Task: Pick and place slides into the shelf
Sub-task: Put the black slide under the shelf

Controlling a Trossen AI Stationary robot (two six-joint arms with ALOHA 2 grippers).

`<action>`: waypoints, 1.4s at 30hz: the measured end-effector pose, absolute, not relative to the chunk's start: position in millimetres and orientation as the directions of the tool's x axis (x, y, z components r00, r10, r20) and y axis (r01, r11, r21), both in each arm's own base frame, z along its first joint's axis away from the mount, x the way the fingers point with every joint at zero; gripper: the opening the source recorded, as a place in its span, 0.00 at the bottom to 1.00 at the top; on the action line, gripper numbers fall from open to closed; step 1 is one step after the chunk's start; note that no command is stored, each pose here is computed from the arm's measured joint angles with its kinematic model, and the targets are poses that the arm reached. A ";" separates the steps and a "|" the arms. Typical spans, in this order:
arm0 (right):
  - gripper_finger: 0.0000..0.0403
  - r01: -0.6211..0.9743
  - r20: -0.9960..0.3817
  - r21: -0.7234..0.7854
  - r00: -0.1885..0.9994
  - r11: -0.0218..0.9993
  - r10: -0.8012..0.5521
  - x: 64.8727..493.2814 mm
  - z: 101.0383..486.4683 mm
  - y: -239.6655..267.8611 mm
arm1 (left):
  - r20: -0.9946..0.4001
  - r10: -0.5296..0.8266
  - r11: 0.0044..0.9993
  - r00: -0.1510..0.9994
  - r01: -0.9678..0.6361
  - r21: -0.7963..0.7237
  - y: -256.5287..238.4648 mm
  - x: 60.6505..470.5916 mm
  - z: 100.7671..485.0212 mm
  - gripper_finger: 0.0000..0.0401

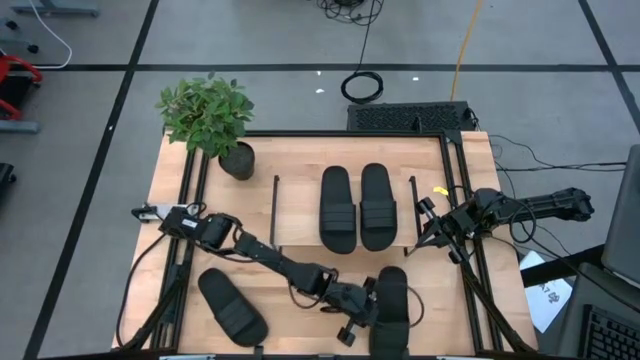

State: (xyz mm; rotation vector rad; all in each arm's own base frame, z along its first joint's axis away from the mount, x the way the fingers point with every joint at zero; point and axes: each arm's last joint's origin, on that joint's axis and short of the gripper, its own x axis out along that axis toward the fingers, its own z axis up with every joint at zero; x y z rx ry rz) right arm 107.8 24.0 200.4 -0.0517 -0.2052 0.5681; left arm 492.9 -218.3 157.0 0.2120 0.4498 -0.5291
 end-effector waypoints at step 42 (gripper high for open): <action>0.00 -0.529 0.174 -0.104 0.824 0.842 0.539 108.9 199.8 24.1 | -0.349 -0.817 0.556 0.459 0.787 -0.267 -248.5 459.5 217.9 0.00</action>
